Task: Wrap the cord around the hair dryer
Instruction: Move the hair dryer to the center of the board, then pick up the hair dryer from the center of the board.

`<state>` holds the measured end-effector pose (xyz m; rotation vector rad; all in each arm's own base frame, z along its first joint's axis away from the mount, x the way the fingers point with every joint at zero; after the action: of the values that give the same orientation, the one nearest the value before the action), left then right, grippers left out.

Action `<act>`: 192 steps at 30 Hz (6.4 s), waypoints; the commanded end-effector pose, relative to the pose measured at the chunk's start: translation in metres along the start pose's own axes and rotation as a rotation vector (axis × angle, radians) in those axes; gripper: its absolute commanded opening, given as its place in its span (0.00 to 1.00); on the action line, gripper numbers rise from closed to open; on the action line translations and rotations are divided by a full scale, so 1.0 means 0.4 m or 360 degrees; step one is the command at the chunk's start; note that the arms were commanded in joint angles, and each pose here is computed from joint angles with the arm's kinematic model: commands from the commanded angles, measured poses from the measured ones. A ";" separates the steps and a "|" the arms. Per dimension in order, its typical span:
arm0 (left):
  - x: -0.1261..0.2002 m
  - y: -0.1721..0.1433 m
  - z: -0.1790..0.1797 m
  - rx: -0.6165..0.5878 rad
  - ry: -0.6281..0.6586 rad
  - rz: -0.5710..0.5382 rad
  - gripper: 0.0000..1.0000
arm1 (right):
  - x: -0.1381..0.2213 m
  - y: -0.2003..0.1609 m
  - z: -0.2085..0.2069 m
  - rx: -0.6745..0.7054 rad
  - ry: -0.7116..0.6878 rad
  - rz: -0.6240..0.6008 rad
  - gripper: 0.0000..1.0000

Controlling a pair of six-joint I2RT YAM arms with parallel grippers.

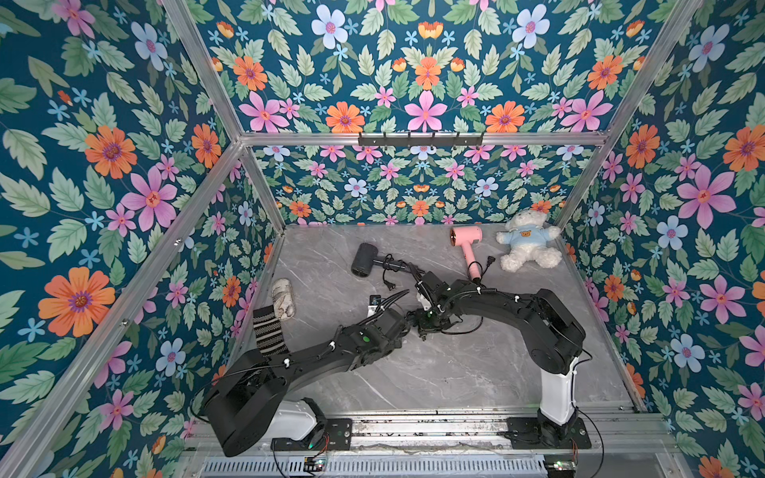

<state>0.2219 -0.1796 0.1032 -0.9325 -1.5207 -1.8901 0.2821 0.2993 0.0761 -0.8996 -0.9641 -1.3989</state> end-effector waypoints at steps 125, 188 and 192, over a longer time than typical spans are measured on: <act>0.120 0.356 0.201 0.0200 -0.0386 -0.0517 0.99 | 0.213 0.491 -0.424 -0.0074 -0.0445 -0.0335 0.26; 0.095 0.366 0.175 0.0039 -0.0317 -0.0405 0.99 | 0.159 0.265 -0.452 -0.0105 -0.0427 -0.0048 0.40; 0.127 0.399 0.140 -0.0088 -0.0331 -0.0433 0.99 | 0.187 0.271 -0.440 -0.0005 -0.0435 -0.0095 0.24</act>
<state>0.3239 -0.1574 0.2414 -1.0136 -1.8694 -2.0201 0.3890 0.1093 0.0765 -1.1190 -1.1473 -1.3693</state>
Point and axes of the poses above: each gripper's point midway between its finger pads, its own x axis back along the fingers, its own z axis along the line the jaws close on, y = z × x, the point moved 5 cm from there along x, back along the fingers, and after that the axes turned 11 degrees about -x, right-handed, at the moved point
